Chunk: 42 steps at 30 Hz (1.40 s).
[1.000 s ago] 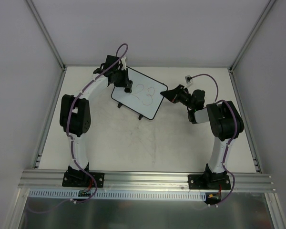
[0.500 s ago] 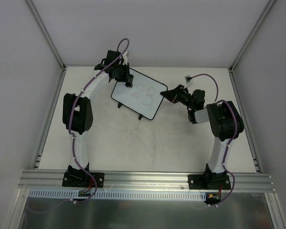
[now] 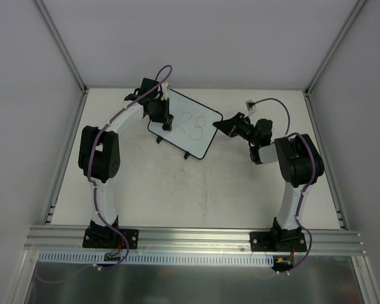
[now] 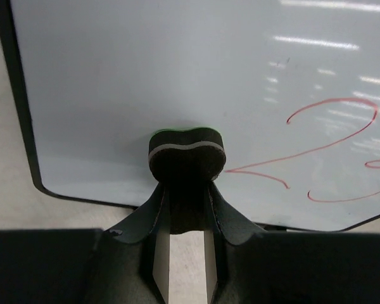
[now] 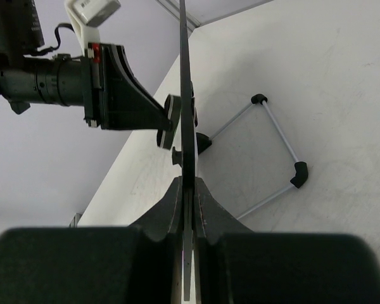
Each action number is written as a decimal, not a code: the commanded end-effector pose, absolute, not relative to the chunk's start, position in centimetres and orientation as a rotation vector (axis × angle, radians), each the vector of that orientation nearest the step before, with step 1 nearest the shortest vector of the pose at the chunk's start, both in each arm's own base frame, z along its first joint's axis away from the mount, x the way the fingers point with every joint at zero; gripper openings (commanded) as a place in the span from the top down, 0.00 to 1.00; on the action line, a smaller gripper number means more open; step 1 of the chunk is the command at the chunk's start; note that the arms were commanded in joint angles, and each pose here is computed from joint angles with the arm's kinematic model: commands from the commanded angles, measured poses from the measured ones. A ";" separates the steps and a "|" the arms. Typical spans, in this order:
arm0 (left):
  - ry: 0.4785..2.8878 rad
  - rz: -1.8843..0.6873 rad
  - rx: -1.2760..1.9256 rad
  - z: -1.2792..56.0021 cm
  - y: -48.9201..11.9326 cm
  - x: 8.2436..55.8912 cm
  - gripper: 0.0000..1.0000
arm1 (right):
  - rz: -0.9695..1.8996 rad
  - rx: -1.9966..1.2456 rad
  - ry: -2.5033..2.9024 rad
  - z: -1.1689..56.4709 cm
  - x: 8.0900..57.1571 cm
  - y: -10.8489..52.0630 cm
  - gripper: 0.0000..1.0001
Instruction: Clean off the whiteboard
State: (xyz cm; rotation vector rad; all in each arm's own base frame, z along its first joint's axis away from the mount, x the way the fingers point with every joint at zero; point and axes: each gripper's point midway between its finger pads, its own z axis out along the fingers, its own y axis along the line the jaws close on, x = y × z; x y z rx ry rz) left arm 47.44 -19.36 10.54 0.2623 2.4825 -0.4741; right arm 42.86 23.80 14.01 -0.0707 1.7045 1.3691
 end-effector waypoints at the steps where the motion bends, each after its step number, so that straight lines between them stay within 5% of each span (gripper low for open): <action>1: 2.553 -0.429 0.311 9.5 -19.1 44.1 1.00 | 1.366 -0.326 1.440 20.7 41.5 24.6 1.00; 12: 2.580 -0.428 0.291 6.9 -19.2 41.3 1.00 | 1.368 -0.324 1.442 20.6 41.5 24.6 1.00; 42: 2.304 -0.582 0.352 15.7 -24.8 50.0 1.00 | 1.395 -0.369 1.442 20.6 41.0 25.4 1.00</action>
